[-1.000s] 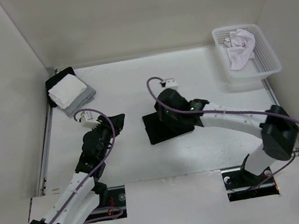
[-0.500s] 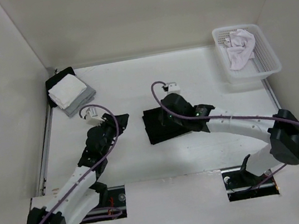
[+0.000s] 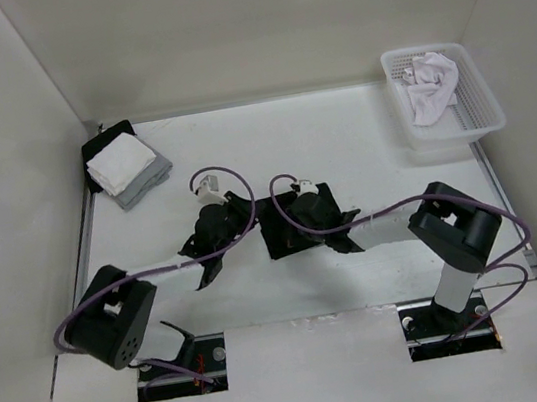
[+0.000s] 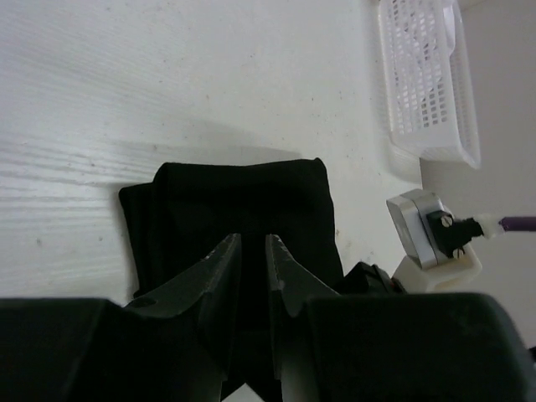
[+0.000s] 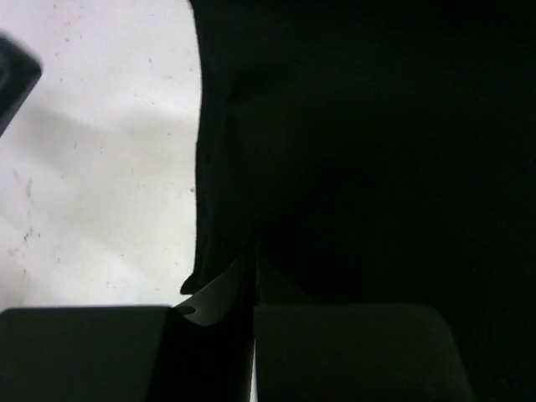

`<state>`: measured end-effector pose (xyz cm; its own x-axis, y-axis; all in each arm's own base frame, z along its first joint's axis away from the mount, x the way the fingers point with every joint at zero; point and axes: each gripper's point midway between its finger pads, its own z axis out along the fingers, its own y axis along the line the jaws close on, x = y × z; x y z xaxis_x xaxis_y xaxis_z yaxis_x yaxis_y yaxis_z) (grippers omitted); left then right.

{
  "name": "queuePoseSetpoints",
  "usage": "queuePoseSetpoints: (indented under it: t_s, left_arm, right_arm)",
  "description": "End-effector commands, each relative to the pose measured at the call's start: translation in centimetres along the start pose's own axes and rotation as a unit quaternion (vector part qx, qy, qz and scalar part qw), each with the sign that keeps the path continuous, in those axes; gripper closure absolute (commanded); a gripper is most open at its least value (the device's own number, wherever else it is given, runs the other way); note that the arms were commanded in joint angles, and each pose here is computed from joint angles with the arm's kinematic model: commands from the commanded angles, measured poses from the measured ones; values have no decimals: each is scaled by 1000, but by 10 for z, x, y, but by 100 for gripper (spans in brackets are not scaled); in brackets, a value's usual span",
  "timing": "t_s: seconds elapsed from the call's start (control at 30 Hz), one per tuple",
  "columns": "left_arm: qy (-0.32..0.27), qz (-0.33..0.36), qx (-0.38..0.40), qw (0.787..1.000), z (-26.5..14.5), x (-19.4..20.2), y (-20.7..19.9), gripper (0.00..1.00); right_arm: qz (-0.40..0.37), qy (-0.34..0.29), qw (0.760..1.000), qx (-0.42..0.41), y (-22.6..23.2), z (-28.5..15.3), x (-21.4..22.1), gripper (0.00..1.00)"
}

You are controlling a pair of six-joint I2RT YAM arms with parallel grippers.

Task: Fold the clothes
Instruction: Fold the tank top

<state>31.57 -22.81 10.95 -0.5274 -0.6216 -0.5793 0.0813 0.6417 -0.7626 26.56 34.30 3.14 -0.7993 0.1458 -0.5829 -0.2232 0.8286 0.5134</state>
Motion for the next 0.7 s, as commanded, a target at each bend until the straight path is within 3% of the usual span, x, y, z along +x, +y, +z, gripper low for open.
queuePoseSetpoints:
  t_s: [0.0,0.23,0.43,0.57,0.67]
  left_arm:
    - [-27,-15,62,998,18,-18,-37,85]
    - [2,-22,12,1000,56,-6,3,87]
    - [-2,-42,-19,999,68,-12,29,86]
    - [-36,-47,7,998,48,-36,10,79]
    - [-67,-39,36,996,23,-57,-12,74]
  right_arm:
    - [32,-39,996,-77,35,0,-14,99]
    - [35,-21,997,-66,22,-7,10,99]
    - [35,-37,995,-80,28,-29,1,97]
    - [25,-50,994,-94,38,-49,-12,94]
    - [10,-83,989,-122,53,-79,-35,84]
